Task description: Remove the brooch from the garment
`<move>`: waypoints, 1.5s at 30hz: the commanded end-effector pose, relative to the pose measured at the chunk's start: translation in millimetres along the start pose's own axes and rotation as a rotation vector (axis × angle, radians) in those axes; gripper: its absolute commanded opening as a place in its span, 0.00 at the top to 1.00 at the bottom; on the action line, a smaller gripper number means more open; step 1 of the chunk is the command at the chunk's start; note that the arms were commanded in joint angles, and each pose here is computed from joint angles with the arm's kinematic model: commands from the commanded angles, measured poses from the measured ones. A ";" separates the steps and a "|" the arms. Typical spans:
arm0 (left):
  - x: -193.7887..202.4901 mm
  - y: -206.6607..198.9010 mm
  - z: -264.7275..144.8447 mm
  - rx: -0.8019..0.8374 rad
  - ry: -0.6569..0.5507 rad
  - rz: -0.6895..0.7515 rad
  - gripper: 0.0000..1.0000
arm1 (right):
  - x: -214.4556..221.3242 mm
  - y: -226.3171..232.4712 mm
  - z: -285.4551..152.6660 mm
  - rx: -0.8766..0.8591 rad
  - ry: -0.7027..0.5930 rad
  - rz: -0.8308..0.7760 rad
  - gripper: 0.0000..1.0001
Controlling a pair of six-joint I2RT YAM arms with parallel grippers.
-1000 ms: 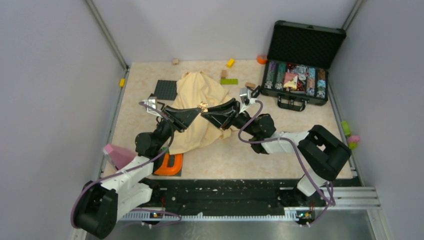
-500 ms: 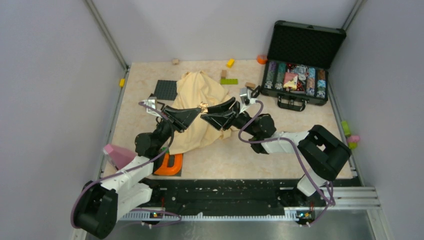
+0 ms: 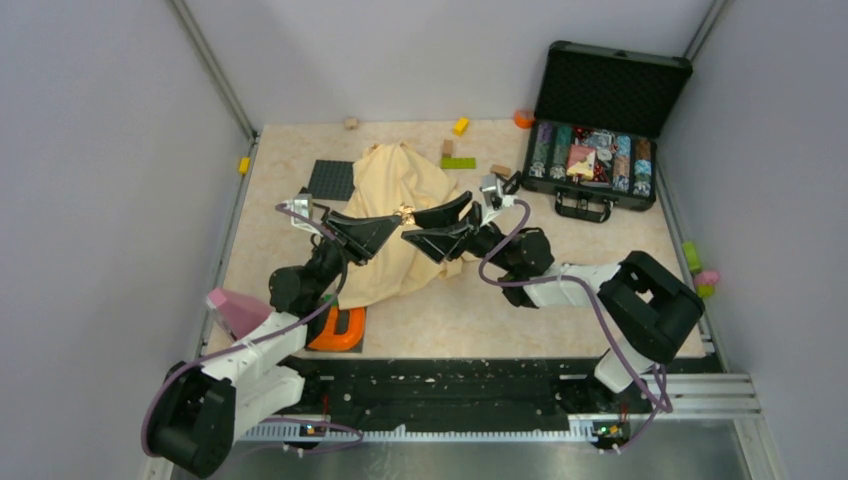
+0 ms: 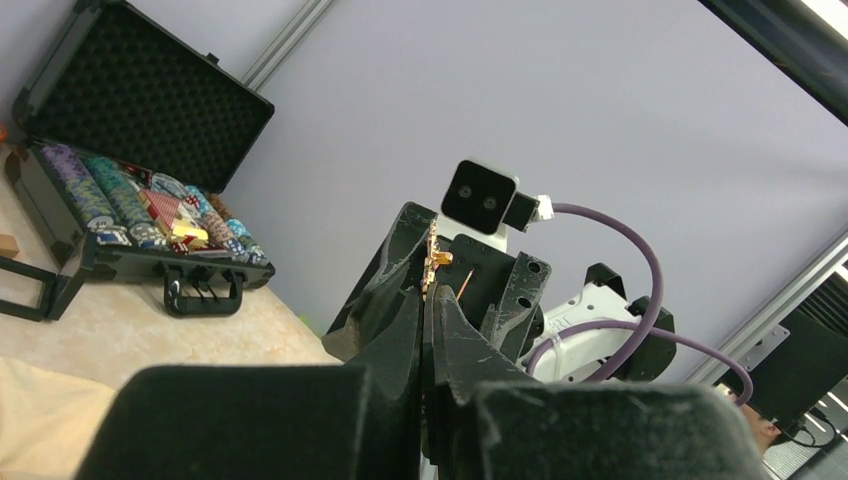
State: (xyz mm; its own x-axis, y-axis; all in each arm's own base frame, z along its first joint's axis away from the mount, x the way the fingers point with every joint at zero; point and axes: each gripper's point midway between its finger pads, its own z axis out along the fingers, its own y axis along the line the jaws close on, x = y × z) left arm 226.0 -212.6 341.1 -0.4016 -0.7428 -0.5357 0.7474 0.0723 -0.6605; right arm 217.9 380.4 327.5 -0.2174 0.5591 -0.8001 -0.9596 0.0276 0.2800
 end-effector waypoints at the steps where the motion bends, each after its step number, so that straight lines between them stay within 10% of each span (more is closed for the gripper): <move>1: -7.4 -20.7 2.6 0.078 -0.023 0.016 1.00 | -52.8 39.1 13.9 -0.125 -0.164 -0.051 0.50; 18: -18.3 -25.2 2.2 0.073 -0.078 -0.009 1.00 | -61.8 31.5 12.9 -0.078 -0.161 0.016 0.34; 37: -17.3 -26.1 3.9 0.087 -0.072 -0.027 1.00 | -42.1 23.8 30.4 -0.088 -0.096 -0.010 0.47; 45: -15.8 -25.3 4.3 0.091 -0.065 -0.025 1.00 | -41.6 22.8 35.7 -0.096 -0.092 -0.014 0.68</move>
State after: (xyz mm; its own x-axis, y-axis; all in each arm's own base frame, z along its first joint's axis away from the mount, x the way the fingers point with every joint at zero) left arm 225.2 -206.5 352.4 -0.4099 -0.7793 -0.4741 0.7378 0.0224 -0.6746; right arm 220.7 383.7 365.4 -0.2220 0.6042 -0.7653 -0.9622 -0.0086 0.2723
